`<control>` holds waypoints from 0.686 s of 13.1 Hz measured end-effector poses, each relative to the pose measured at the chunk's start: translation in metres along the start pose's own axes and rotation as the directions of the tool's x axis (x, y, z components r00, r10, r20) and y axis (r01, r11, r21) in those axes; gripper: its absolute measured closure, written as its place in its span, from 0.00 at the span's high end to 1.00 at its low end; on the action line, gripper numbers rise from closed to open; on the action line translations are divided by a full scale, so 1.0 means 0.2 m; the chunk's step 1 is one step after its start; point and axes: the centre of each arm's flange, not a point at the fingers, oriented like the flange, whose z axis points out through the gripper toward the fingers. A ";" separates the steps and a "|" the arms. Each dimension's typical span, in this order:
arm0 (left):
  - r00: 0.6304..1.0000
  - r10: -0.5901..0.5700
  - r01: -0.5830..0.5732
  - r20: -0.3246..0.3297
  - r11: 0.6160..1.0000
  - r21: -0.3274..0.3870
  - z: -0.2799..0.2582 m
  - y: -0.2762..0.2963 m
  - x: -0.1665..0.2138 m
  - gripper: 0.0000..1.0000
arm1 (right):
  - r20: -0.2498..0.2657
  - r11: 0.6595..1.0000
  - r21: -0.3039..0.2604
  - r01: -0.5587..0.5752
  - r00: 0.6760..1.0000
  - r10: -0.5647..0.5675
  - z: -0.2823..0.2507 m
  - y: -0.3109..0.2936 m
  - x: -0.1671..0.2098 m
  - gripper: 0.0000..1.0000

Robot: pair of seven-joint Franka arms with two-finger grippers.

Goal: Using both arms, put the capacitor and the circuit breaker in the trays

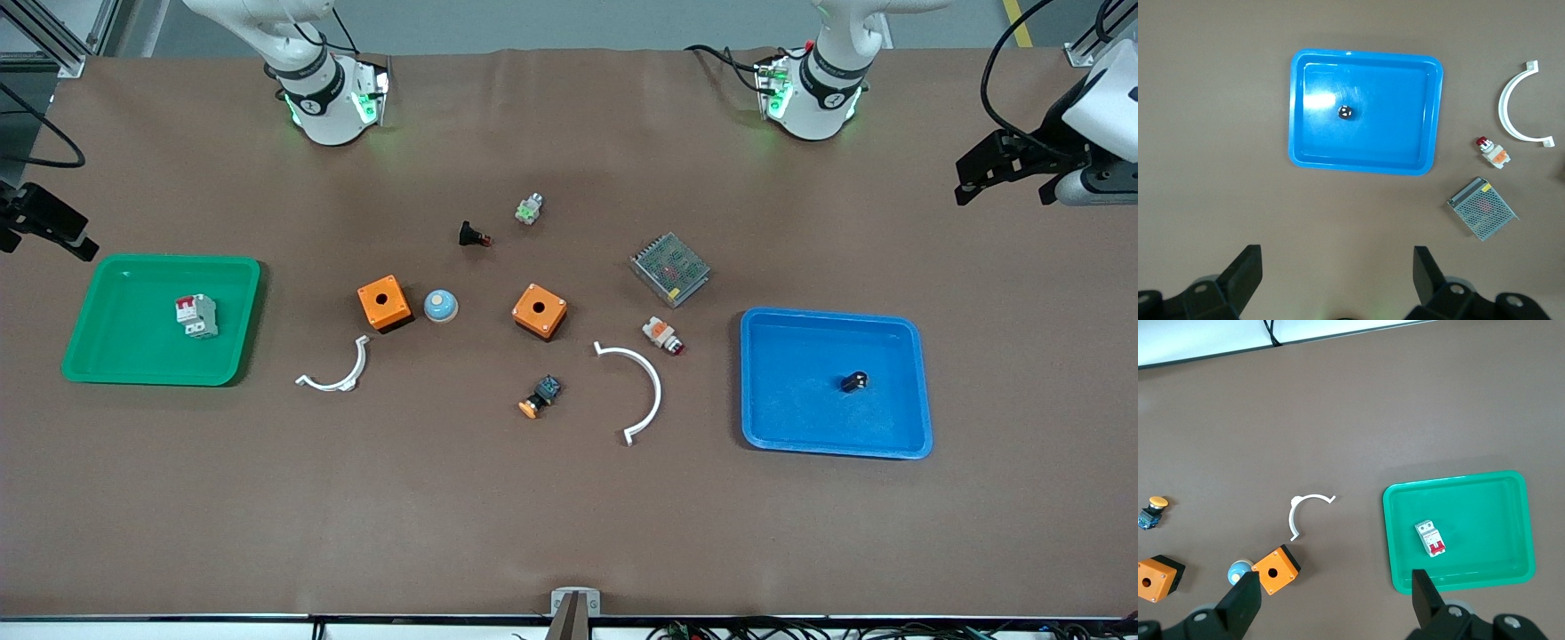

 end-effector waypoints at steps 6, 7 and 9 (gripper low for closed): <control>1.000 0.003 -0.003 -0.005 1.000 0.005 -0.07 0.00 -0.02 1.00 | -0.003 1.000 0.000 -0.005 1.000 0.005 0.00 0.01 0.00 1.00; 1.000 0.004 -0.004 0.001 1.000 0.005 -0.07 0.00 -0.02 1.00 | -0.002 1.000 0.000 -0.005 1.000 0.005 0.00 0.01 0.00 1.00; 1.000 0.004 -0.004 0.005 1.000 0.005 -0.06 0.01 -0.02 1.00 | 0.008 1.000 -0.001 -0.004 1.000 0.004 0.01 0.01 0.00 1.00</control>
